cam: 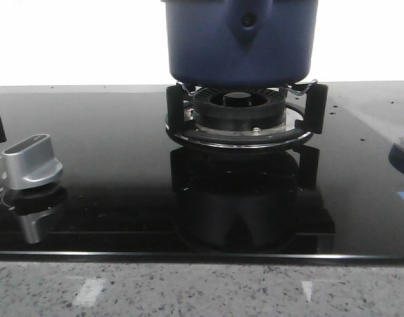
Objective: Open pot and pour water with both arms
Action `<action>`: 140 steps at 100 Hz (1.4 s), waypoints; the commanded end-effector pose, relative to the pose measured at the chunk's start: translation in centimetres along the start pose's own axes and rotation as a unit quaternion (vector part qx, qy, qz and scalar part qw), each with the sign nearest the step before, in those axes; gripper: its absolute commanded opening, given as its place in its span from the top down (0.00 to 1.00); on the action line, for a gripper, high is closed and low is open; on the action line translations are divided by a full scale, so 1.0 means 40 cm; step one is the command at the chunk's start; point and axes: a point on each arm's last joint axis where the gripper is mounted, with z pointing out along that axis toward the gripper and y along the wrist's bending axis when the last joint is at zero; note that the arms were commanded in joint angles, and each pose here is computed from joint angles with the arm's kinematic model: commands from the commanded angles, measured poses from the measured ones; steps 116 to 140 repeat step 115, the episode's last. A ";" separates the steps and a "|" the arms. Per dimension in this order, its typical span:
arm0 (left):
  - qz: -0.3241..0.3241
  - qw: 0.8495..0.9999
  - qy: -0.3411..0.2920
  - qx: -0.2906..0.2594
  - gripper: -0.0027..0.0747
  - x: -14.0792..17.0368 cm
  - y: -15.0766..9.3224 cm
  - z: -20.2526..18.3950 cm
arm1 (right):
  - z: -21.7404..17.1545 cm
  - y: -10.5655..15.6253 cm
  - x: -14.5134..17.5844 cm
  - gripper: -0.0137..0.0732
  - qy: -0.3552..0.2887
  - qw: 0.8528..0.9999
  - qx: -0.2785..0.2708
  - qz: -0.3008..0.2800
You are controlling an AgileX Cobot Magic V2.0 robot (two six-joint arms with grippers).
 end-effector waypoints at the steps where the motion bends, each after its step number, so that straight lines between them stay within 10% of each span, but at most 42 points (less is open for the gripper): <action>1: -0.006 0.999 -0.033 0.005 0.99 0.007 0.001 -0.003 | -0.008 -0.009 0.002 0.90 0.004 1.000 0.024 -0.004; 34: -0.006 0.999 -0.033 0.005 0.99 0.007 0.001 -0.003 | -0.052 -0.016 0.153 0.90 -0.007 0.999 0.038 -0.002; 140: -0.006 0.999 -0.032 0.005 0.99 0.007 0.002 -0.003 | -0.052 -0.017 0.163 0.90 0.015 0.999 0.041 -0.004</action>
